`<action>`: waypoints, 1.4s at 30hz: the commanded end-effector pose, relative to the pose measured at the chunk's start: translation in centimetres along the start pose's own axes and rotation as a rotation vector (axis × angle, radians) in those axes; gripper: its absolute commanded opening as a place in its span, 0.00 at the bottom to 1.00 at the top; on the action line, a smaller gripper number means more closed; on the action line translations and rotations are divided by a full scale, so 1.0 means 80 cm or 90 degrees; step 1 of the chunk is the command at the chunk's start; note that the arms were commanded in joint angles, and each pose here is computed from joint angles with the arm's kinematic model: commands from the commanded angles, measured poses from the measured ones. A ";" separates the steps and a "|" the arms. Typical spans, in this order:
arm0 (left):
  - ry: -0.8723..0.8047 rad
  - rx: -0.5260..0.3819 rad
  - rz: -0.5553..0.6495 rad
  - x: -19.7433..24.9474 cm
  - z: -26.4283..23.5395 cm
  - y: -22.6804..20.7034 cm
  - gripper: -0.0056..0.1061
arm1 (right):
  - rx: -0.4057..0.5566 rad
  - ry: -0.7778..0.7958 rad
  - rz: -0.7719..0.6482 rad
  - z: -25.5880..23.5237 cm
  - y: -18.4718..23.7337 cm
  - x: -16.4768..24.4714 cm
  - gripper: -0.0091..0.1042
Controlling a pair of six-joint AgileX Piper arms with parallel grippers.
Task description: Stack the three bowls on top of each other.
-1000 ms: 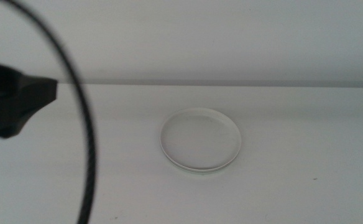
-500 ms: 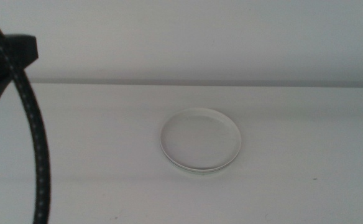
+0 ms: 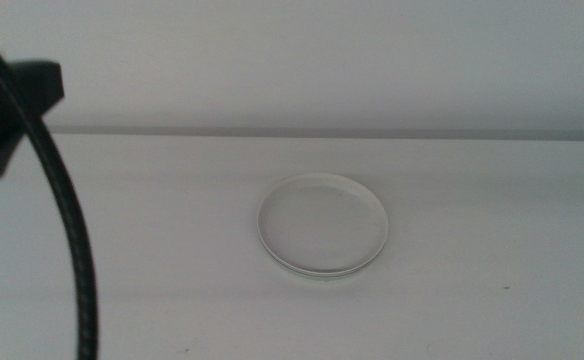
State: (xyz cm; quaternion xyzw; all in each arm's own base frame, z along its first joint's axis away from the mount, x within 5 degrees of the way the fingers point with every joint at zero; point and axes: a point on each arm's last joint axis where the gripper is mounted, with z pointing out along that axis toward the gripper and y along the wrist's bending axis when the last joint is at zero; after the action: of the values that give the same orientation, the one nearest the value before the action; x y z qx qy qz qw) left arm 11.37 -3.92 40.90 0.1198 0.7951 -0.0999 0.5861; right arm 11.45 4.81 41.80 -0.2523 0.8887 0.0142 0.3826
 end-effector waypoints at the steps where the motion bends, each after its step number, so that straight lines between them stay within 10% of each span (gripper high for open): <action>1: -0.014 -0.009 -0.009 0.013 0.003 0.003 0.89 | 0.039 0.014 -0.023 0.013 -0.004 0.017 0.84; 13: -0.092 -0.135 -0.038 0.115 0.002 0.031 0.89 | 0.025 -0.354 -0.027 0.097 0.021 0.050 0.84; 18: -0.117 -0.149 -0.071 0.171 -0.001 0.030 0.89 | 0.043 -0.301 0.128 0.131 0.013 0.112 0.84; 31: -0.103 -0.151 -0.081 0.277 0.002 0.026 0.89 | 0.269 -0.392 0.170 0.127 0.021 0.247 0.84; 42: -0.107 -0.157 -0.064 0.296 0.002 0.026 0.89 | 0.277 -0.436 0.231 0.138 0.026 0.266 0.84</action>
State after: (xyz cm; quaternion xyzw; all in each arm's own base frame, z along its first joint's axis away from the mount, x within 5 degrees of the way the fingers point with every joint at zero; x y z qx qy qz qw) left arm 5.58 -0.32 19.37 -0.0010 0.7542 -0.0417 0.6554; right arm 5.64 -0.22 20.20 0.0107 0.7255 -0.0199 0.6879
